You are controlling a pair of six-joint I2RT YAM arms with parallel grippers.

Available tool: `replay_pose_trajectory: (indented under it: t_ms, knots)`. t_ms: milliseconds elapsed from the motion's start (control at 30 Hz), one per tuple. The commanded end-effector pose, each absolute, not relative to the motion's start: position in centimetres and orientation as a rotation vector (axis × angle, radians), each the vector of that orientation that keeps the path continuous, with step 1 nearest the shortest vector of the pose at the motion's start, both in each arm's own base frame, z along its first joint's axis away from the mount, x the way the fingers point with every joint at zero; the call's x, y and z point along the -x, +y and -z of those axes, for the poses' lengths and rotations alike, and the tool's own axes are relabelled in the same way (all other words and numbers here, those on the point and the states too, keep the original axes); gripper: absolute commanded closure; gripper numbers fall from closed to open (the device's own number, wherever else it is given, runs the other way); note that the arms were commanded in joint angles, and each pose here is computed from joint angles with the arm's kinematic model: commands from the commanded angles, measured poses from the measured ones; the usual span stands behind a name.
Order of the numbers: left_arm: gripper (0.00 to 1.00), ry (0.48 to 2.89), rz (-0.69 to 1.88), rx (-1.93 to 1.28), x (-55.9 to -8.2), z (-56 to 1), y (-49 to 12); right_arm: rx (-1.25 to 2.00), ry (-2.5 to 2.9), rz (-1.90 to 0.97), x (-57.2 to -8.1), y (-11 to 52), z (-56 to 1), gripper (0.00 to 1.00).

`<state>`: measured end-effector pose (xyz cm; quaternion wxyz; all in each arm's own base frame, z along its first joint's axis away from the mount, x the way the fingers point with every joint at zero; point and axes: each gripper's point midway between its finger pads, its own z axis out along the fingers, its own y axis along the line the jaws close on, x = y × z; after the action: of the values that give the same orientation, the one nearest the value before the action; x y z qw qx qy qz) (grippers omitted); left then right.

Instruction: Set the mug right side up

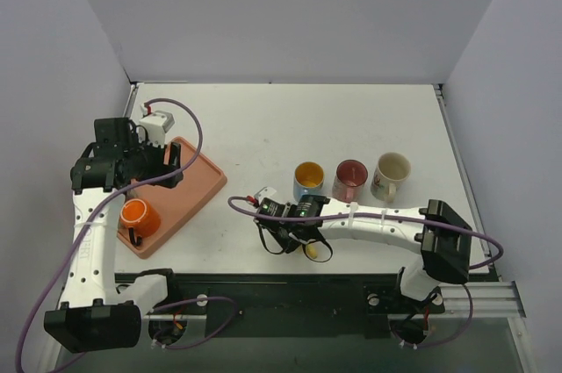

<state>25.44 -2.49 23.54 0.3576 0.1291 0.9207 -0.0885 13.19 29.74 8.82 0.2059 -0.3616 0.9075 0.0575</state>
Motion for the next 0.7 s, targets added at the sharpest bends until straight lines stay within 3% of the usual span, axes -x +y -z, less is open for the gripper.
replay_pose_trajectory:
  t_ms: [0, 233, 267, 300, 367, 533, 567, 600, 633, 667]
  knots:
    - [0.22, 2.327, 0.16, -0.362, -25.4, -24.5, -1.8, 0.923, 2.56, -0.204, -13.6, 30.0, -7.5, 1.0]
    - [0.22, 2.341, 0.139, -0.373, -25.1, -24.2, -1.5, 0.805, 2.574, -0.23, -14.2, 29.2, -6.0, 0.99]
    - [0.22, 2.34, 0.142, -0.374, -25.2, -24.2, -1.6, 0.792, 2.576, -0.234, -14.3, 29.2, -6.0, 0.94]
    - [0.22, 2.341, 0.141, -0.372, -25.2, -24.2, -1.5, 0.785, 2.577, -0.229, -14.5, 29.1, -6.1, 0.79]
    - [0.22, 2.342, 0.148, -0.372, -25.2, -24.2, -1.6, 0.776, 2.572, -0.225, -14.5, 28.9, -6.5, 0.61]
    - [0.21, 2.388, 0.094, -0.404, -24.5, -23.4, -0.8, 0.776, 2.479, -0.183, -15.2, 28.1, -11.0, 0.44]
    - [0.21, 2.416, 0.052, -0.402, -24.3, -22.9, -0.2, 0.797, 2.464, -0.167, -15.0, 27.6, -11.8, 0.36]
    - [0.21, 2.445, 0.026, -0.415, -23.9, -22.4, 0.2, 0.807, 2.433, -0.179, -14.9, 27.8, -12.9, 0.16]
    - [0.22, 2.477, -0.038, -0.413, -23.8, -21.9, 1.1, 0.82, 2.4, -0.194, -14.8, 27.6, -14.0, 0.08]
    - [0.21, 2.523, -0.066, -0.414, -23.2, -21.1, 1.6, 0.817, 2.38, -0.2, -14.8, 27.5, -14.6, 0.07]
